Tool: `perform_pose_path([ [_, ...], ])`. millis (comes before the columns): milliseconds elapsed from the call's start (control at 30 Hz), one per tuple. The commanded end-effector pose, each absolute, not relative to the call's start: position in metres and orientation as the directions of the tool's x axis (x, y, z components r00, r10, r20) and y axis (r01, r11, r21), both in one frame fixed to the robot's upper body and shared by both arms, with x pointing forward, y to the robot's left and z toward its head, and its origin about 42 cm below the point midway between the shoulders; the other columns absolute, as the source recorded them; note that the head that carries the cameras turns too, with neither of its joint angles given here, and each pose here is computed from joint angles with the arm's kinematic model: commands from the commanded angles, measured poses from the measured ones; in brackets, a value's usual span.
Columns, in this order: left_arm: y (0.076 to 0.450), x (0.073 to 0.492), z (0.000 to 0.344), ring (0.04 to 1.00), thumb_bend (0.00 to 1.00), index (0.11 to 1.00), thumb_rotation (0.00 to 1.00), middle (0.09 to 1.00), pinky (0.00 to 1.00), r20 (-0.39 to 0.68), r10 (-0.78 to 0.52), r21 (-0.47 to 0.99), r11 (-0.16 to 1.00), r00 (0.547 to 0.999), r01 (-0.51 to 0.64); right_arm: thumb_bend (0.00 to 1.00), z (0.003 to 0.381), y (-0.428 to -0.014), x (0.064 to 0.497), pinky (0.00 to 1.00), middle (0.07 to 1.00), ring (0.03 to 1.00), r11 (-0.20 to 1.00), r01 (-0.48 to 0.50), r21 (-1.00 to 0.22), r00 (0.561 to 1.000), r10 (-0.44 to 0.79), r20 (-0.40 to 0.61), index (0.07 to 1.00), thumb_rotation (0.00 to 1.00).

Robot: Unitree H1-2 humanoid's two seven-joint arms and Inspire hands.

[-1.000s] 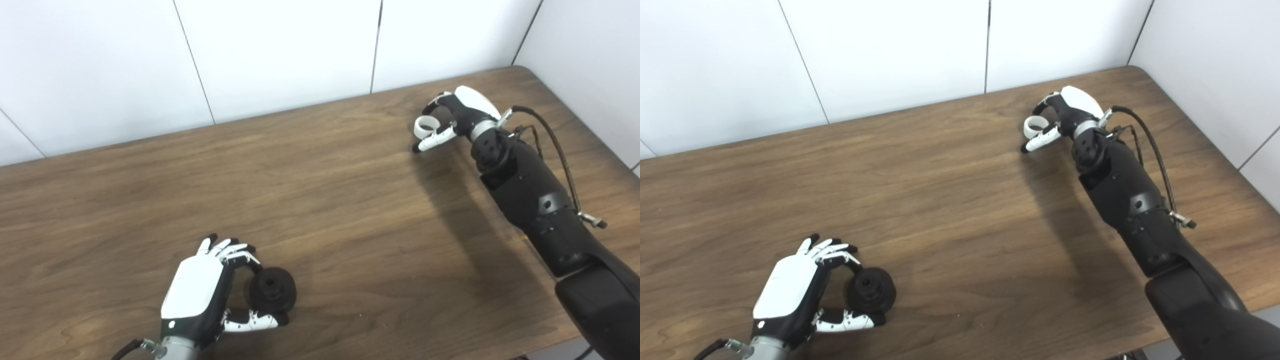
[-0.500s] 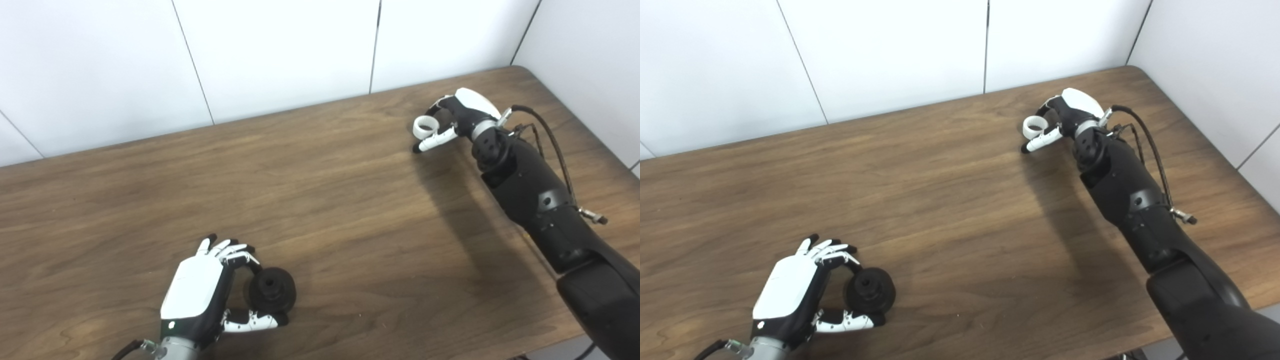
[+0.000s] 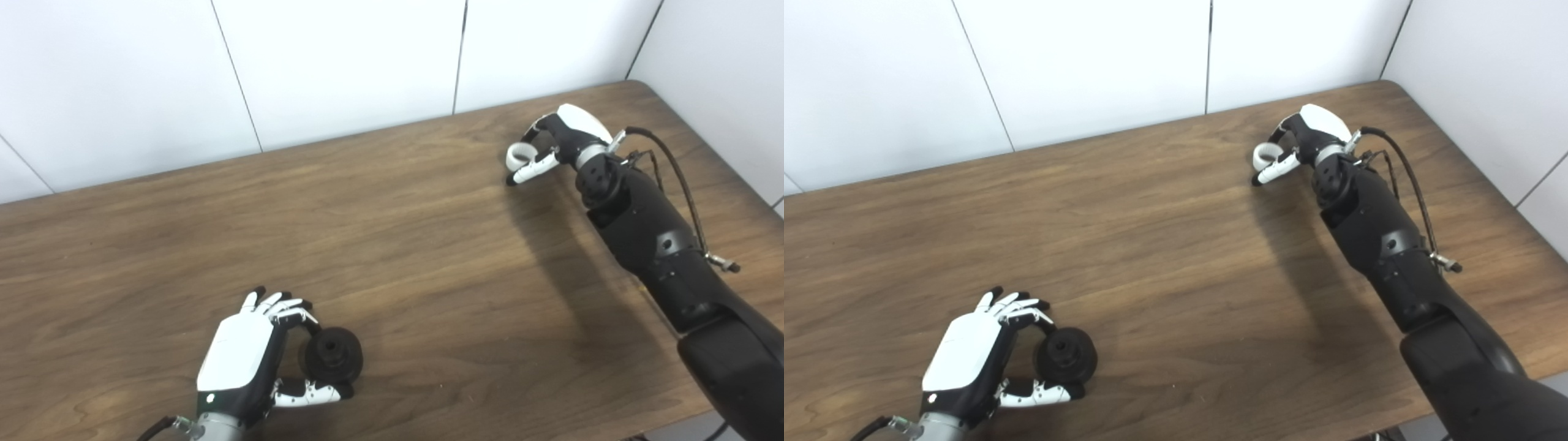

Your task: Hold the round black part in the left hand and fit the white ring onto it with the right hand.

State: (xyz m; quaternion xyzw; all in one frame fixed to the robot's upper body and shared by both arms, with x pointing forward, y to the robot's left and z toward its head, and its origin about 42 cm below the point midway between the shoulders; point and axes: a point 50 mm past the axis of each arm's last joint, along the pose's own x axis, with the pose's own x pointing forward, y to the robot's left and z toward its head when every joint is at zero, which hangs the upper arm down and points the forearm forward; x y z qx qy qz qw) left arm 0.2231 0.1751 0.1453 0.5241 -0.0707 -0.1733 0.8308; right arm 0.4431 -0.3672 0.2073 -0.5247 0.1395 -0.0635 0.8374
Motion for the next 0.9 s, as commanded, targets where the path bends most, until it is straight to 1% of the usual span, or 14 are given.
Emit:
perform_pose_path([
  [0,0.182,0.217,0.138,0.891,0.52,0.482,0.05,0.780,1.00,-0.121,-0.343,0.902,0.353,0.931,0.247,0.52,0.234,-0.371,0.452,0.85,0.859,0.944,0.414,0.052,-0.909,0.964,-0.259,-0.063,0.489,0.13],
  [467,0.179,0.218,0.140,0.891,0.52,0.481,0.05,0.780,1.00,-0.112,-0.341,0.898,0.368,0.933,0.242,0.52,0.231,-0.377,0.446,0.84,0.855,0.939,0.405,0.058,-0.912,0.966,-0.253,-0.052,0.489,0.13],
  [567,0.179,0.218,0.141,0.891,0.52,0.481,0.05,0.780,1.00,-0.115,-0.341,0.899,0.363,0.933,0.244,0.52,0.235,-0.373,0.441,0.84,0.849,0.943,0.404,0.057,-0.913,0.977,-0.212,-0.032,0.488,0.13],
  [667,0.178,0.218,0.141,0.894,0.52,0.481,0.05,0.780,1.00,-0.120,-0.342,0.898,0.362,0.932,0.249,0.52,0.243,-0.363,0.435,0.84,0.853,0.949,0.388,0.045,-0.921,0.990,-0.143,-0.012,0.488,0.13],
  [867,0.175,0.217,0.140,0.893,0.52,0.481,0.05,0.778,1.00,-0.123,-0.345,0.896,0.364,0.931,0.253,0.52,0.264,-0.328,0.420,0.84,0.854,0.952,0.351,0.003,-0.936,1.000,-0.008,0.001,0.488,0.13],
])
